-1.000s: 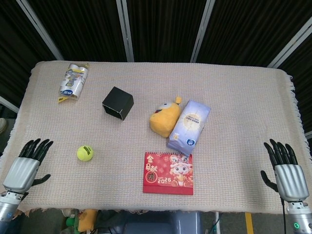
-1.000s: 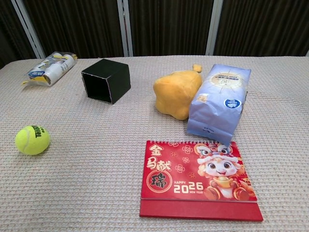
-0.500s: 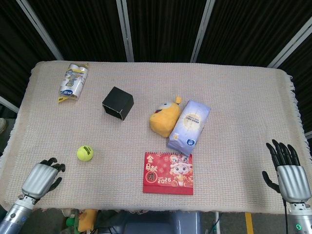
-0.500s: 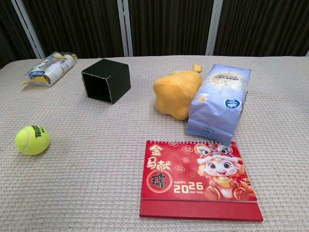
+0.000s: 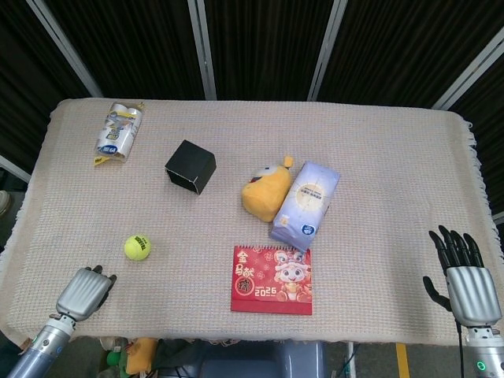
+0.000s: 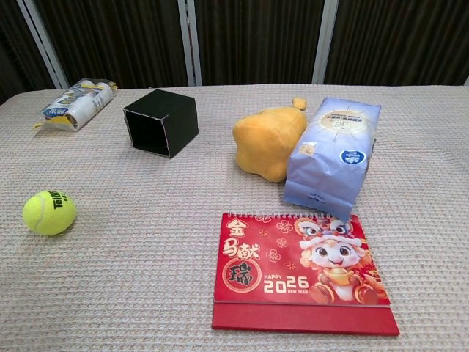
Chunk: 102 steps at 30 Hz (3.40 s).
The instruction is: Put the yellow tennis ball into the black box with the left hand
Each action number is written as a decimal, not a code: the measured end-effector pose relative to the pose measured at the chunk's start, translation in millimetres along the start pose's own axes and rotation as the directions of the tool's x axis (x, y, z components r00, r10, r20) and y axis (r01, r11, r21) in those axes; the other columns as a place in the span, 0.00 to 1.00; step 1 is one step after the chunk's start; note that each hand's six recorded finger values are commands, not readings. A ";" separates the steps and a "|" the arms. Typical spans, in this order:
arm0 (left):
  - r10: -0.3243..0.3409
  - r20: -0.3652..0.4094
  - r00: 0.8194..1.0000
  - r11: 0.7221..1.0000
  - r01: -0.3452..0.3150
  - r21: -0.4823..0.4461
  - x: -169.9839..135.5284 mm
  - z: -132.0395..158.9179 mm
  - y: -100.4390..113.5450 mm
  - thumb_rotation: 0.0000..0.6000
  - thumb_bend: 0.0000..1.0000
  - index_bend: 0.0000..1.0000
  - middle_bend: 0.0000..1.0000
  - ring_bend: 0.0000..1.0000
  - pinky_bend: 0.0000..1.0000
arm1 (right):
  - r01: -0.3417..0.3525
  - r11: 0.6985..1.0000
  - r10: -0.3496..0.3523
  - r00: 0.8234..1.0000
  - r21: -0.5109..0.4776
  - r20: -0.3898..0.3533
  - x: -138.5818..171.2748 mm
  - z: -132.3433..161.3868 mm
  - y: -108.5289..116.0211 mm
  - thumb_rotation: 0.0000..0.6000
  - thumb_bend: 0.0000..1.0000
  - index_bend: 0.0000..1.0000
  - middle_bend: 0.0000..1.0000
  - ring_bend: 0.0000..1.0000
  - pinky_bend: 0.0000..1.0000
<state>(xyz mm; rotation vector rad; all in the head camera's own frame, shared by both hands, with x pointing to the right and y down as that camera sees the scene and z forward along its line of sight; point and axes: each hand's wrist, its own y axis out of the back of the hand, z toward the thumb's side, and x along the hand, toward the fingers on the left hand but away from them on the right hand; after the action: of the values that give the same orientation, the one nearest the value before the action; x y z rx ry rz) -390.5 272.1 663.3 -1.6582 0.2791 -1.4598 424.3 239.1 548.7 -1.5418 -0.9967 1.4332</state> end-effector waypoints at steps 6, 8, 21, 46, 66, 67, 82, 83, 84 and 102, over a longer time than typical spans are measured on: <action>0.011 0.020 1.000 1.000 -0.011 0.009 17.7 6.3 2.2 1.00 0.38 0.57 0.68 0.40 0.59 | 0.005 1.000 -0.005 1.000 -0.001 -0.002 -0.1 0.2 1.2 1.00 0.38 0.00 0.00 0.00 0.00; 0.014 0.034 0.999 1.000 -0.014 0.008 22.4 10.8 3.2 1.00 0.38 0.54 0.66 0.40 0.58 | 0.003 1.000 -0.003 1.000 -0.001 0.002 -0.5 -0.8 0.6 1.00 0.38 0.00 0.00 0.00 0.00; 0.011 0.082 0.997 1.000 -0.010 -0.008 47.4 27.2 5.9 1.00 0.38 0.45 0.56 0.40 0.57 | 0.003 1.000 -0.003 1.000 -0.006 0.007 -0.6 -2.7 1.8 1.00 0.38 0.00 0.00 0.00 0.00; 0.056 0.090 0.994 0.997 -0.051 -0.053 71.7 22.0 18.9 1.00 0.38 0.36 0.41 0.32 0.41 | 0.001 1.000 -0.001 1.000 -0.007 0.008 -1.0 -2.9 1.8 1.00 0.38 0.00 0.00 0.00 0.00; 0.127 0.123 0.984 0.989 -0.116 -0.094 95.9 15.4 31.8 1.00 0.38 0.33 0.37 0.23 0.27 | 0.002 1.000 -0.002 1.000 -0.003 0.012 -1.7 -3.7 1.4 1.00 0.38 0.00 0.00 0.00 0.00; 0.127 0.122 0.984 0.989 -0.116 -0.095 97.2 14.5 32.0 1.00 0.38 0.33 0.36 0.23 0.27 | 0.001 1.000 -0.001 1.000 -0.003 0.013 -1.8 -3.6 1.3 1.00 0.38 0.00 0.00 0.00 0.00; 0.108 0.122 0.987 0.990 -0.095 -0.105 114.2 13.3 27.8 1.00 0.35 0.31 0.33 0.19 0.26 | 0.000 1.000 0.000 1.000 -0.007 0.012 -1.6 -3.9 1.7 1.00 0.38 0.00 0.00 0.00 0.00; 0.107 0.120 0.987 0.990 -0.095 -0.107 115.4 12.9 28.0 1.00 0.35 0.31 0.33 0.19 0.26 | 0.000 1.000 0.000 1.000 -0.007 0.012 -1.6 -3.8 1.6 1.00 0.38 0.00 0.00 0.00 0.00; 0.108 0.120 0.987 0.989 -0.095 -0.109 116.4 12.9 28.4 1.00 0.35 0.31 0.33 0.19 0.26 | 0.000 1.000 0.001 1.000 -0.006 0.011 -1.6 -3.6 1.5 1.00 0.38 0.00 0.00 0.00 0.00; 0.151 0.106 0.983 0.979 -0.134 -0.155 134.9 21.2 33.3 1.00 0.35 0.24 0.24 0.11 0.22 | -0.004 1.000 0.004 1.000 -0.008 0.012 -2.0 -3.6 1.0 1.00 0.38 0.00 0.00 0.00 0.00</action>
<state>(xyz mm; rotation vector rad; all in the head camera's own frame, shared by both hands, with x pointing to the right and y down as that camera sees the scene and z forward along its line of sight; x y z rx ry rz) -321.2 172.0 733.7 -1.7965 0.4405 -1.2546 427.9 236.7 548.7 -1.5437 -1.0078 1.4442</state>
